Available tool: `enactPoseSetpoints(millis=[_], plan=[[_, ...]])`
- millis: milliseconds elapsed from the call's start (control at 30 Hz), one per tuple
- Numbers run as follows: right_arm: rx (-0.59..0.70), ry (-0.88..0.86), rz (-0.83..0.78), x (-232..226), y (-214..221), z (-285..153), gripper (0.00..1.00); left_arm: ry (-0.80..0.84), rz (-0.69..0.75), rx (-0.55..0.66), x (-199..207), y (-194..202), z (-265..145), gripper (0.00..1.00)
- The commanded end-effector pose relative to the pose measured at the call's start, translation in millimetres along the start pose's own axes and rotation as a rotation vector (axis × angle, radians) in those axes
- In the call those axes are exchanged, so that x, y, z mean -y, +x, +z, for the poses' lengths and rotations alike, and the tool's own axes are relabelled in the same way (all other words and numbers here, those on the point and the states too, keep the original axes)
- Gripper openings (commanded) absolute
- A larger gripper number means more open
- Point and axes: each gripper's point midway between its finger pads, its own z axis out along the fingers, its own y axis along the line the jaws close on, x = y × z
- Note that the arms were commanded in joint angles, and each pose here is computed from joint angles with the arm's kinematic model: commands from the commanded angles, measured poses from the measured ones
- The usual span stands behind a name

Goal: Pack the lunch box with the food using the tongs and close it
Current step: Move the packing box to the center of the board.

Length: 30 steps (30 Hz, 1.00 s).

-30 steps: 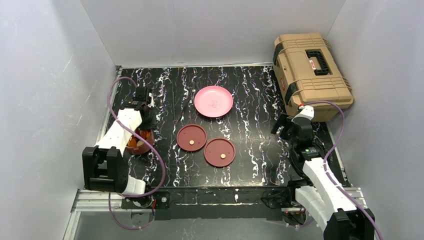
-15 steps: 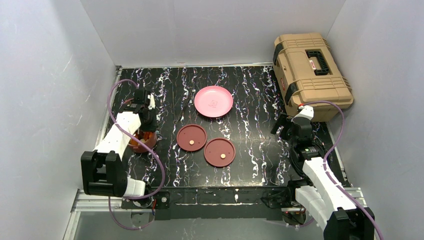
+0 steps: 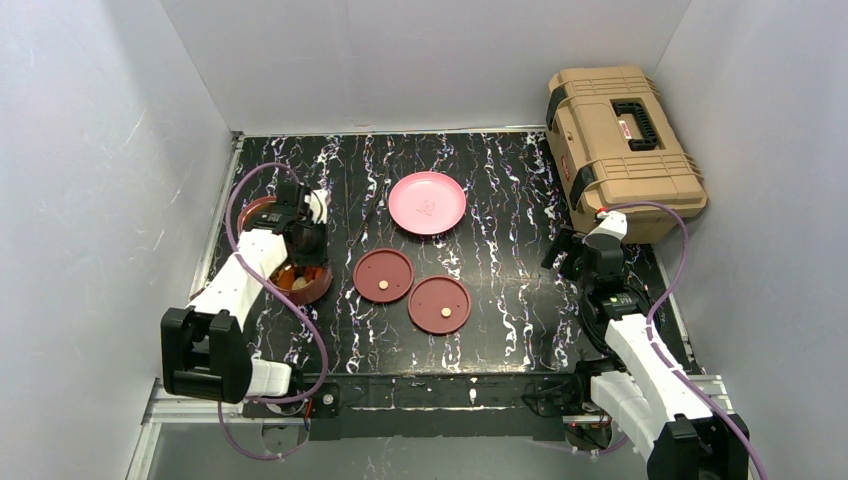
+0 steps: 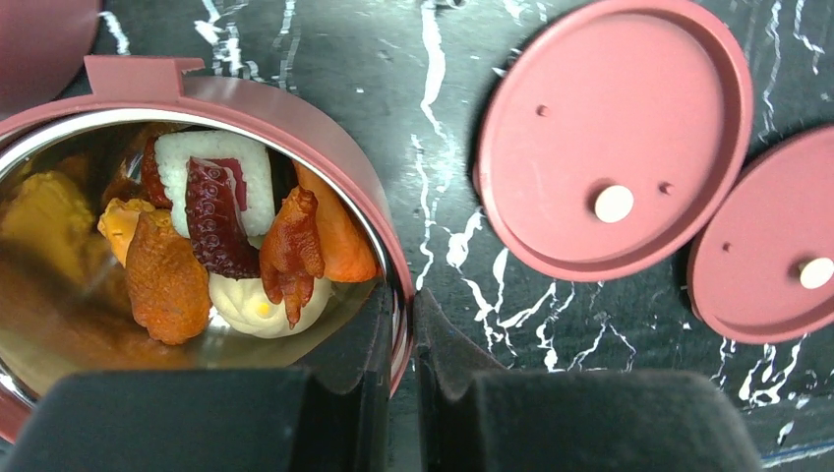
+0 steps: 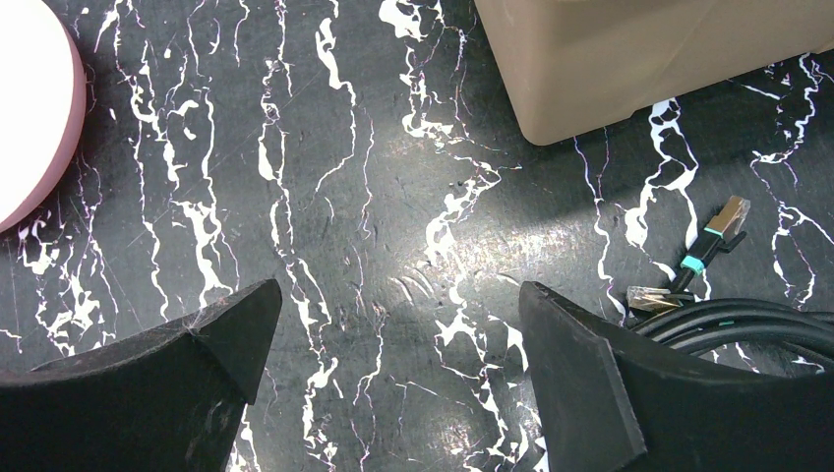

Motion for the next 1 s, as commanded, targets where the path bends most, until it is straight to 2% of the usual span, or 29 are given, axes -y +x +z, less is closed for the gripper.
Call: enactPoseSetpoints(millis=[0,267,633,867,933,967], plan=[[0.068,-0.022,0.011,-7,-22,-1,1.0,0.138,0.11,-0.016,36,10,-3,0.0],[0.071,-0.023,0.011,-7,-23,-2,1.0,0.243,0.299,-0.038,74,24,-4,0.0],[0.069,-0.025,0.01,-7,-22,-2,1.0,0.442,0.428,-0.018,107,36,-18,0.0],[0.069,-0.024,0.008,-7,-22,-2,1.0,0.44,0.469,-0.042,109,43,-16,0.0],[0.067,-0.024,0.008,-7,-22,-2,1.0,0.436,0.466,-0.035,109,42,-19,0.04],[0.068,-0.024,0.007,-7,-22,-2,1.0,0.431,0.463,-0.028,109,41,-20,0.1]])
